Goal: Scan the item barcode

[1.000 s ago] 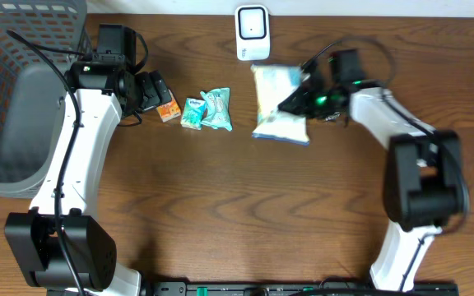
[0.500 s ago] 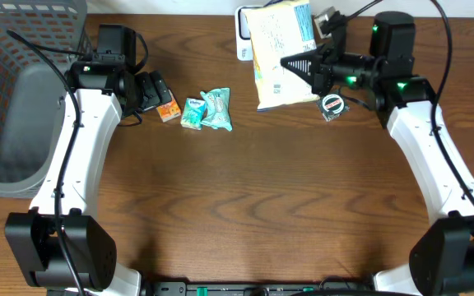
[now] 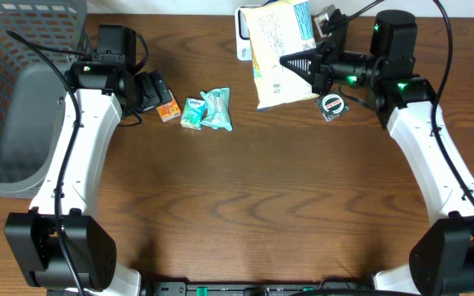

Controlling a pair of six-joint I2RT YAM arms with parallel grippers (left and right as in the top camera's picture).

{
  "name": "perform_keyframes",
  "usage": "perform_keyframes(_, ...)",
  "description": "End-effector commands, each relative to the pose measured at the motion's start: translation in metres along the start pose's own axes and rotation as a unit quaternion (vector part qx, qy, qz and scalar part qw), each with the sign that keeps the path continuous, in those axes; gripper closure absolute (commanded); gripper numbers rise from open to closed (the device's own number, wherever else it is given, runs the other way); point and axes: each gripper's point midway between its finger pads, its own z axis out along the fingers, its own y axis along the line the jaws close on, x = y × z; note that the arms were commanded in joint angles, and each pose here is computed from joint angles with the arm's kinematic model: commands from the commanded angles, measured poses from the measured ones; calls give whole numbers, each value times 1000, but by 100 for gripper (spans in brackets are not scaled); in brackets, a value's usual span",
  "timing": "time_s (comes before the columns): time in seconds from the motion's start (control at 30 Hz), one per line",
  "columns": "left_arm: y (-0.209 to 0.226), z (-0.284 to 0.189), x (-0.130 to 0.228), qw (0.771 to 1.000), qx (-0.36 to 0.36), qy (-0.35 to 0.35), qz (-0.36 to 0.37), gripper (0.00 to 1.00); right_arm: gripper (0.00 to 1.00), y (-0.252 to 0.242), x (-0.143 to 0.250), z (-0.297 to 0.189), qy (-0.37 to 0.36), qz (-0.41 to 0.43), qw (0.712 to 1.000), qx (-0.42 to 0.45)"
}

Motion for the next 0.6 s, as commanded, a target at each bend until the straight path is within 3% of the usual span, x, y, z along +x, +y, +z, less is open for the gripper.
perform_keyframes(0.0, 3, 1, -2, 1000, -7, -2, 2, 0, 99, 8, -6, -1, -2, -15, 1000, 1)
perform_keyframes(0.13, 3, 1, -2, 1000, -7, -2, 1, 0, 99, -12, 6, 3, 23, 5, 997, 74)
perform_keyframes(0.2, 3, 1, -2, 1000, -7, -2, 2, 0, 99, -34, 17, 3, 42, 26, 987, 154)
perform_keyframes(0.33, 3, 1, -2, 1000, -7, -2, 2, 0, 99, -88, 51, -21, 107, 41, 909, 402)
perform_keyframes(0.43, 3, 1, -2, 1000, -7, -2, 2, 0, 99, -92, 64, -23, 145, 0, 860, 490)
perform_keyframes(0.57, 3, 1, -2, 1000, -7, -2, 1, 0, 99, -58, 56, 16, 131, -23, 894, 428)
